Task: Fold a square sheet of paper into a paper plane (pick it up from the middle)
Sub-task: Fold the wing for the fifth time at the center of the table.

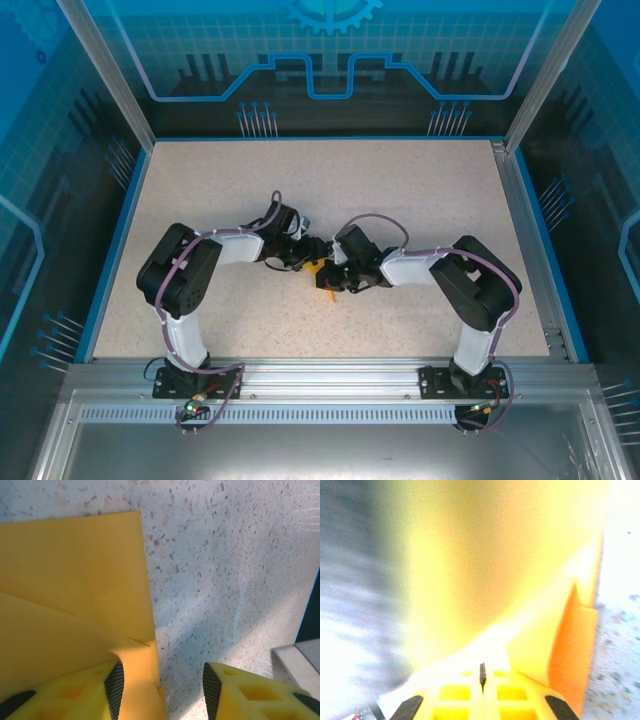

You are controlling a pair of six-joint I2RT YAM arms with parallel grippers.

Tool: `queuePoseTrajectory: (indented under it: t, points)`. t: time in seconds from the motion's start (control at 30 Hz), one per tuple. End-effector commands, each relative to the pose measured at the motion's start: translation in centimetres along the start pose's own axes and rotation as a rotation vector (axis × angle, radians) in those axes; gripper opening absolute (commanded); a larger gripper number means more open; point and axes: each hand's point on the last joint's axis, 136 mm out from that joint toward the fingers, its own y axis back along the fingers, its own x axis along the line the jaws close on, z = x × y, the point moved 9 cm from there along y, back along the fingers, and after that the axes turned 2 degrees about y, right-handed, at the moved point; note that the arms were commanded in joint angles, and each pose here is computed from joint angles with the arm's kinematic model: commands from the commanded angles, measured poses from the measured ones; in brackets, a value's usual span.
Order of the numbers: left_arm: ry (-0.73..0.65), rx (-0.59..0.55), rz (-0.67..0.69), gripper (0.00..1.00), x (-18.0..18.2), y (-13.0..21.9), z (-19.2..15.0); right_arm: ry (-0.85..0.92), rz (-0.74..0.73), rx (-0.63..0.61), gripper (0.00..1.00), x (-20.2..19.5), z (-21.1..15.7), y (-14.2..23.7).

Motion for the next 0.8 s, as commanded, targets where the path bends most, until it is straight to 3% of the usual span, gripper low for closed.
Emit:
queuePoseTrajectory:
  t: [0.0, 0.17, 0.77]
  points:
    - [0.031, 0.008, 0.099, 0.49, 2.0, -1.0, -0.2, -0.038, -0.094, 0.057, 0.00, -2.7, -1.6, -0.6]
    - [0.032, 0.011, 0.109, 0.49, 2.3, -1.0, -0.2, -0.073, -0.115, 0.071, 0.00, -4.3, -2.7, -0.6]
    - [0.038, -0.008, 0.114, 0.49, 2.2, -0.7, -0.1, -0.068, -0.110, 0.071, 0.00, -4.4, -3.0, -0.2]
